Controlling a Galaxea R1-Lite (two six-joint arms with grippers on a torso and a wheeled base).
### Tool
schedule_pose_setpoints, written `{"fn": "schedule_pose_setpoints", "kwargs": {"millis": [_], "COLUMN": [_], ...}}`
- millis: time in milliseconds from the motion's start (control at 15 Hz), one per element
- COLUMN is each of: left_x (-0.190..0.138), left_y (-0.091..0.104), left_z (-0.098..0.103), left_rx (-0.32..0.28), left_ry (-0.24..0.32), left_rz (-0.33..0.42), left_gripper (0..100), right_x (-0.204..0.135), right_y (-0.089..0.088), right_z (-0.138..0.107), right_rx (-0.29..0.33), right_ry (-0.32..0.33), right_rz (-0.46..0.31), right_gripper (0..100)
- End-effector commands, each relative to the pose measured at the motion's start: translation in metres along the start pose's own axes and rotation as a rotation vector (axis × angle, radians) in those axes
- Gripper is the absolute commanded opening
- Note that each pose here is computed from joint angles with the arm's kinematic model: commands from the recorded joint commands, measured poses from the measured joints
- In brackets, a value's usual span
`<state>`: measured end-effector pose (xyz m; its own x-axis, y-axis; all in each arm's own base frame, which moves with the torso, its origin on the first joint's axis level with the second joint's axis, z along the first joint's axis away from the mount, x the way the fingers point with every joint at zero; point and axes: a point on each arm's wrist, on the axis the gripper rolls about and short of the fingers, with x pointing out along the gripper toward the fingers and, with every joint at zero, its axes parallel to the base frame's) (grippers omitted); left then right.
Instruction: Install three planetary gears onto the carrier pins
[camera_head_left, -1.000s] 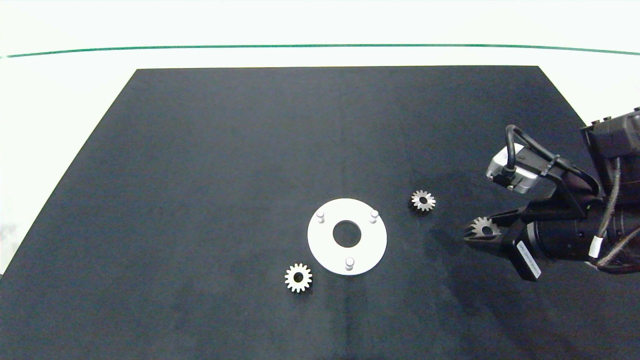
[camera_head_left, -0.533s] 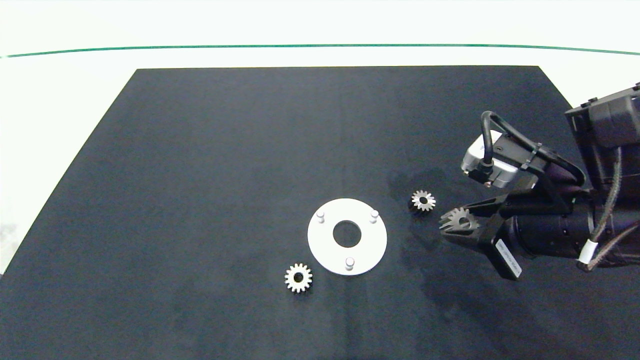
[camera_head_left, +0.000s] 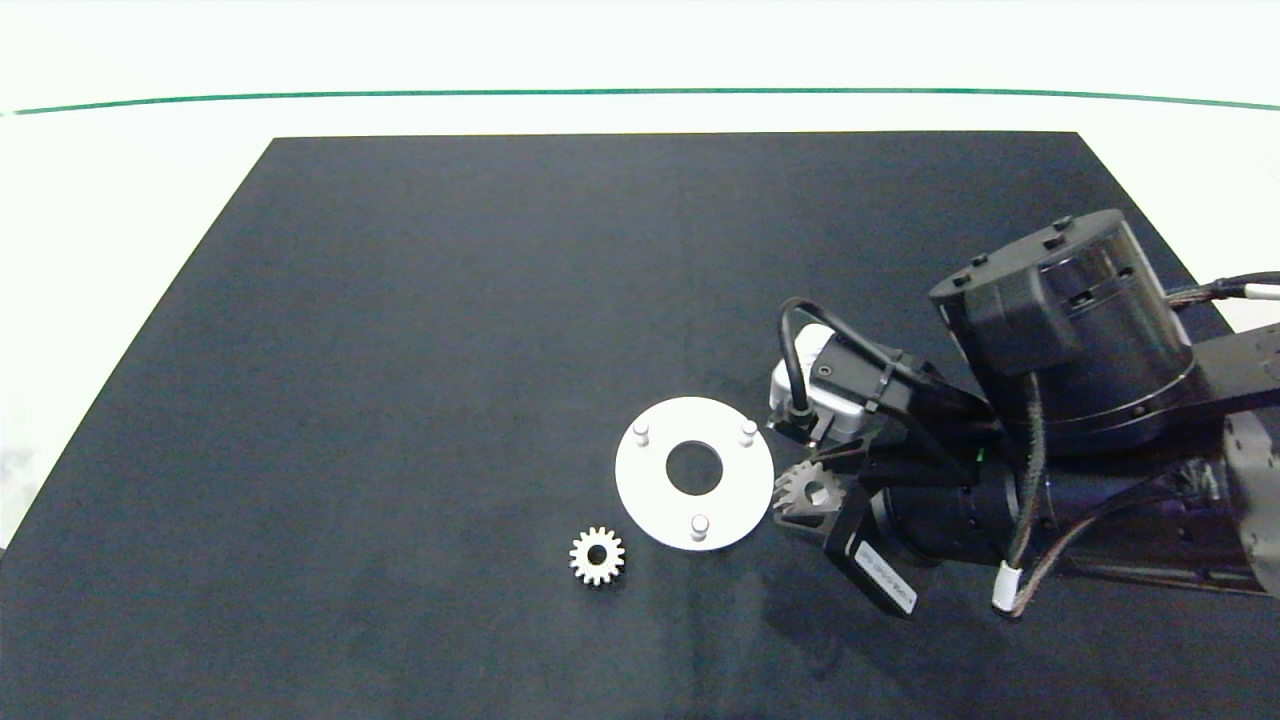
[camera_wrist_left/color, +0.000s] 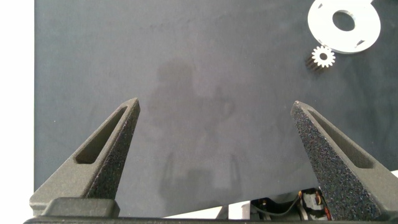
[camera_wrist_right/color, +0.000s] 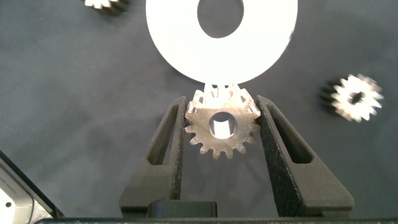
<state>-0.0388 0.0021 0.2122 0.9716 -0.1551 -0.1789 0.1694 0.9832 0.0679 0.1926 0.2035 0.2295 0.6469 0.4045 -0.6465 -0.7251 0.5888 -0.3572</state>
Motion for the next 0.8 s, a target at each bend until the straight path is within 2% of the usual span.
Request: {"fn": "schedule_pose_setpoints", "kwargs": {"millis": [67,533,800], "left_x": [-0.001,-0.004,-0.007], "left_y": [0.000,0.000,0.000], "left_z": [0.000,0.005,0.008], "left_rx": [0.000,0.002,0.004], "left_ry": [-0.005,-0.023,-0.039], "left_rz": [0.003,0.004,0.005], "left_gripper": [100,100,100], "right_x": [0.020,0.048,0.052], "right_y": [0.015,0.026,0.025], "right_z": [0.010,0.015,0.024], "right_rx": [-0.039,-0.056,-0.051], "right_ry": [0.024,0.067,0.048], "right_rz": [0.025,0.046,0.040], "right_gripper": [10,10,10]}}
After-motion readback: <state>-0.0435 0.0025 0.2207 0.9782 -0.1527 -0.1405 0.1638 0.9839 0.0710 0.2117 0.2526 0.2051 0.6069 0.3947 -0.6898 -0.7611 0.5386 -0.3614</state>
